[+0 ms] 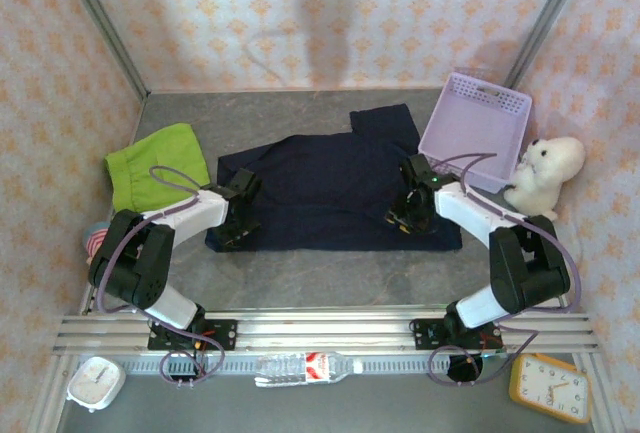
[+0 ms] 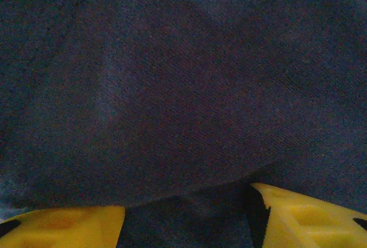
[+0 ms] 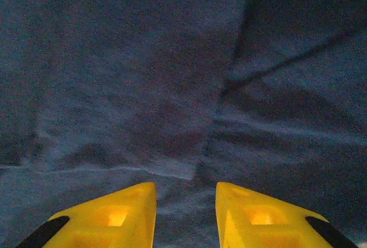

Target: Fold and stack the mixed laundry pile

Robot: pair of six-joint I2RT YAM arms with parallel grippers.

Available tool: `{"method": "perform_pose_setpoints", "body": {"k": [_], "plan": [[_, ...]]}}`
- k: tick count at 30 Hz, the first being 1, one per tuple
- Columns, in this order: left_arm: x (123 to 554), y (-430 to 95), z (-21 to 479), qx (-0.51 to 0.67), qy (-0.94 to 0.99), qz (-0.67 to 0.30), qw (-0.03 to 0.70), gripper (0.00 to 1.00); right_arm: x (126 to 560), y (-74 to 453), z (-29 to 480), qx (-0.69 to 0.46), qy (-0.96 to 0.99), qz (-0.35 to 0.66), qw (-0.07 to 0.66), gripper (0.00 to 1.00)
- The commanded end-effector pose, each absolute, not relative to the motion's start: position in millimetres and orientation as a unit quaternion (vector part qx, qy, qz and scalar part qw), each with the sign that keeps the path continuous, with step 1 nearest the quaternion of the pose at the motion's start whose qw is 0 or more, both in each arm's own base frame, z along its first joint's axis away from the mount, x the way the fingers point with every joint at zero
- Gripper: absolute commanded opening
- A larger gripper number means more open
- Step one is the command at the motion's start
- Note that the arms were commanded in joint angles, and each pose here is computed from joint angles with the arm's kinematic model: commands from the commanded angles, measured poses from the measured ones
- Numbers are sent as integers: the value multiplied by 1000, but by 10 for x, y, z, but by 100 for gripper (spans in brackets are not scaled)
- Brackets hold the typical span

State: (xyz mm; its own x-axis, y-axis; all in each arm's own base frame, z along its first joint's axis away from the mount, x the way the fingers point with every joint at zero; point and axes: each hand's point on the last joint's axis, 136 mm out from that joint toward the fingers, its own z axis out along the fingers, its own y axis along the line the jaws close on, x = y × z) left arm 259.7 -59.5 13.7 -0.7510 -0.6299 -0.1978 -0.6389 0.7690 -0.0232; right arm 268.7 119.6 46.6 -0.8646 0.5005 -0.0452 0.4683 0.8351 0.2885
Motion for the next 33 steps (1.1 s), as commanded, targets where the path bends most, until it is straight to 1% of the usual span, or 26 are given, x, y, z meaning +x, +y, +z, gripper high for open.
{"method": "perform_pose_setpoints", "body": {"k": [1,6,11,13,16,20,21,27,33], "plan": [[2359,-415,-72,-344,934,74,61,60,2719,1213,442,260,952,144,67,33],[2339,-405,-76,-343,934,76,60,60,2834,1216,378,268,950,140,78,33],[2335,-407,-80,-341,935,75,59,60,2946,1289,298,276,946,153,77,29],[2331,-404,-84,-341,935,75,59,59,2975,1275,287,277,946,147,80,24],[2317,-401,-90,-341,935,76,58,60,3018,1259,361,278,945,146,92,12],[2299,-389,-107,-341,935,79,57,59,3063,1215,578,266,947,138,114,1],[2299,-390,-109,-341,935,79,57,59,3079,1208,630,260,949,136,118,0],[2290,-382,-115,-337,936,82,55,59,3266,1261,762,236,954,134,129,0],[2277,-369,-94,-334,937,85,53,59,3735,1513,862,208,956,157,134,0]]}}
